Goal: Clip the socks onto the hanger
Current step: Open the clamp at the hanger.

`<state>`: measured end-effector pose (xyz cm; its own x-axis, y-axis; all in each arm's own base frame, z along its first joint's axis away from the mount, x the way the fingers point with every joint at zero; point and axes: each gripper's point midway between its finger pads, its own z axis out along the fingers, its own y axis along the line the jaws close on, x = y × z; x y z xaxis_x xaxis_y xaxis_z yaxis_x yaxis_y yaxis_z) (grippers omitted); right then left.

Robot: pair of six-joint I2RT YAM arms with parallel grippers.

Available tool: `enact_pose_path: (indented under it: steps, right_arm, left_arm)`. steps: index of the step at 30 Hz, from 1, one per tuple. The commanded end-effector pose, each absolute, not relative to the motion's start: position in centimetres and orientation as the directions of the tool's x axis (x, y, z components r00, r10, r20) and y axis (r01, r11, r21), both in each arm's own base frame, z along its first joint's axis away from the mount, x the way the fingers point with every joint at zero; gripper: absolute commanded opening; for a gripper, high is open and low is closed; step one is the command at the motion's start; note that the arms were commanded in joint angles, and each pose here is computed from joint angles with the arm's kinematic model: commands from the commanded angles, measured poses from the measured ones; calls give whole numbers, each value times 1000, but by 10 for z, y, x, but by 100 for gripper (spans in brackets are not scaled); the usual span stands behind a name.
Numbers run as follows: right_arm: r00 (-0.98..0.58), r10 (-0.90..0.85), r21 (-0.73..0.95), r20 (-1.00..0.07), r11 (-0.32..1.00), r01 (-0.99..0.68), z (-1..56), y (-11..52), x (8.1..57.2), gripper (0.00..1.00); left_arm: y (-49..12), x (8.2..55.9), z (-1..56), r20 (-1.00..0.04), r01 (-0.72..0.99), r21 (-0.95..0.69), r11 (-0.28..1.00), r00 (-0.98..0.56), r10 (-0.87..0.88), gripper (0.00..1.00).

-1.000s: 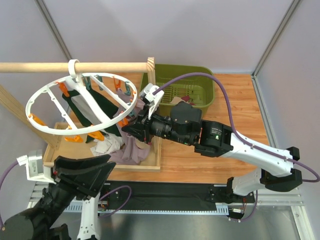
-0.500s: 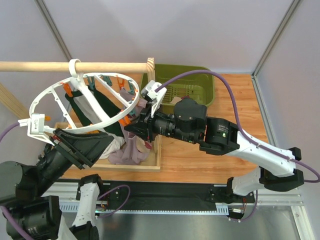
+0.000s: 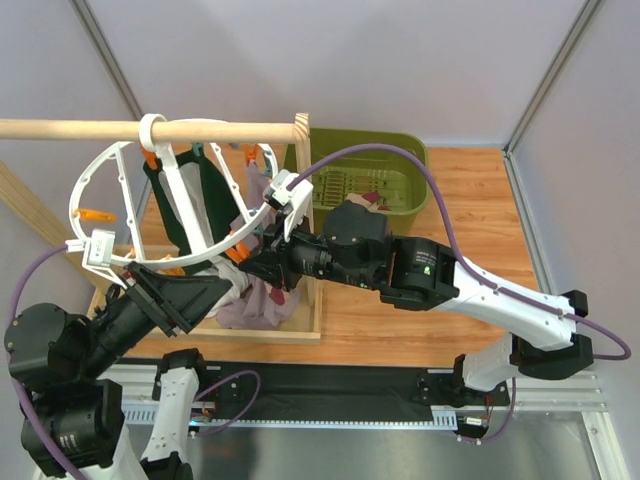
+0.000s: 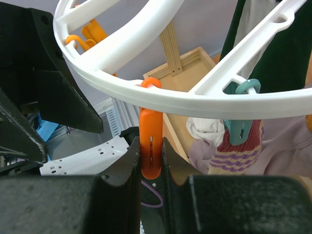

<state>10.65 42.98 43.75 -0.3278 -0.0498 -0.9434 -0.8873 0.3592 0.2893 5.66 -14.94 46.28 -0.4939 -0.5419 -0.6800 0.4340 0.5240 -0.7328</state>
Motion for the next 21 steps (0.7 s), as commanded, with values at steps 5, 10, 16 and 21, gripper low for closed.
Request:
enact_pose_path:
  steps: [5, 10, 16, 21]
  right_arm:
    - [-345, -4, 332, -939, 255, -908, 473, 432, 74, 0]
    - [-341, -14, 327, -940, 248, -912, 470, 441, 66, 0]
    - [-333, -36, 314, -942, 251, -915, 462, 450, 57, 0]
    - [-314, -32, 297, -949, 251, -921, 462, 454, 49, 0]
  left_arm:
    - [-146, 66, 467, -672, 425, -740, 521, -455, -584, 61]
    - [-143, 71, 464, -640, 403, -768, 498, -451, -622, 62]
    - [-139, 76, 459, -602, 365, -798, 479, -437, -669, 62]
    - [-135, 82, 461, -580, 340, -813, 472, -423, -696, 63]
